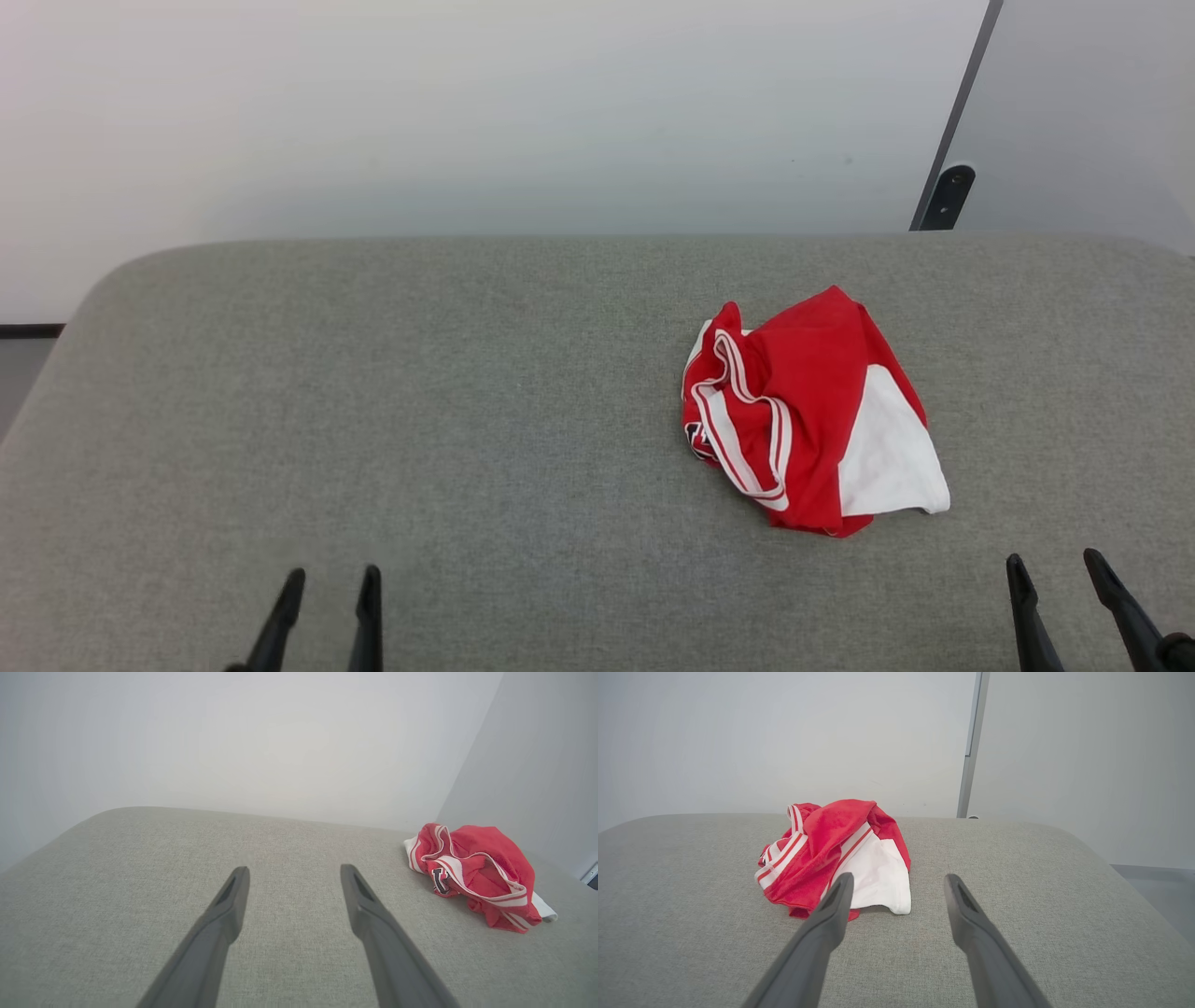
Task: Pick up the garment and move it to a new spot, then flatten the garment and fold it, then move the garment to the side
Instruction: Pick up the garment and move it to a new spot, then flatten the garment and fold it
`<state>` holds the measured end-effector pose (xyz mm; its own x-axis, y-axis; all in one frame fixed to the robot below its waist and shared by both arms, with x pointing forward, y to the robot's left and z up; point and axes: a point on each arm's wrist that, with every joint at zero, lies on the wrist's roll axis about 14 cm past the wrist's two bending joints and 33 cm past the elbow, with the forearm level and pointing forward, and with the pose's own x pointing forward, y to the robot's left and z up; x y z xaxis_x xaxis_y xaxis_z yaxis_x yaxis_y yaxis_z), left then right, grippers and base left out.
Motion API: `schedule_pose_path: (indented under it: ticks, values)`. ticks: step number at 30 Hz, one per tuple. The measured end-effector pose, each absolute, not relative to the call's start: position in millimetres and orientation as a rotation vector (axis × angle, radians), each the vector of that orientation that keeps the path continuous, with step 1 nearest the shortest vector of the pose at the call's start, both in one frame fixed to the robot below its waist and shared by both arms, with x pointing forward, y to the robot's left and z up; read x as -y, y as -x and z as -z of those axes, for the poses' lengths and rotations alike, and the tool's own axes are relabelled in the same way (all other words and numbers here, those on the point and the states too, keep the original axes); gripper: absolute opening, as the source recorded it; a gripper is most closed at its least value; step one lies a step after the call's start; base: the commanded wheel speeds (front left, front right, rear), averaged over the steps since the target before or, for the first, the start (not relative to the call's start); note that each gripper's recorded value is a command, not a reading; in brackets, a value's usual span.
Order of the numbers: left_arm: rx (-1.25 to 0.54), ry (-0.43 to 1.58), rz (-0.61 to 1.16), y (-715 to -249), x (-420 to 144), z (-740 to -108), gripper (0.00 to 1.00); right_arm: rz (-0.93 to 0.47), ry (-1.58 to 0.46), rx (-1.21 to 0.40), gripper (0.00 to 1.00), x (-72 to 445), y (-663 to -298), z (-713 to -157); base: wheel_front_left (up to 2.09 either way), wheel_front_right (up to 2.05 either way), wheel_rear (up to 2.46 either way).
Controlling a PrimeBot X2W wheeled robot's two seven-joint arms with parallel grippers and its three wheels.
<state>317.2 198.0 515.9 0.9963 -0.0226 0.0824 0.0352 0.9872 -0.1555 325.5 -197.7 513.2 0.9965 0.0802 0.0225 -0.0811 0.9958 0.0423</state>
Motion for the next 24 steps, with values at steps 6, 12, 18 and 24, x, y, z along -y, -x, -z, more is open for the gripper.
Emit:
schedule_pose_path:
  ticks: [6,12,18,24]
  values:
    - [0.069,0.133,0.041,-310.8,-192.0,-509.0,1.00,-0.088,-0.051,0.014,1.00,194.2,-325.5,-510.4,0.00,0.00,0.00]
    - [0.067,0.122,0.043,-309.6,-191.4,-506.2,1.00,-0.091,-0.054,0.011,1.00,193.0,-326.1,-509.1,0.00,0.00,0.00]
    - [0.067,0.117,0.045,-307.5,-190.7,-504.8,1.00,-0.096,-0.055,0.010,1.00,191.5,-326.4,-508.6,0.00,0.00,0.00]
    - [0.073,0.124,0.047,-306.4,-188.2,-505.7,1.00,-0.115,-0.066,-0.023,1.00,185.5,-333.5,-504.4,0.00,0.00,0.00]
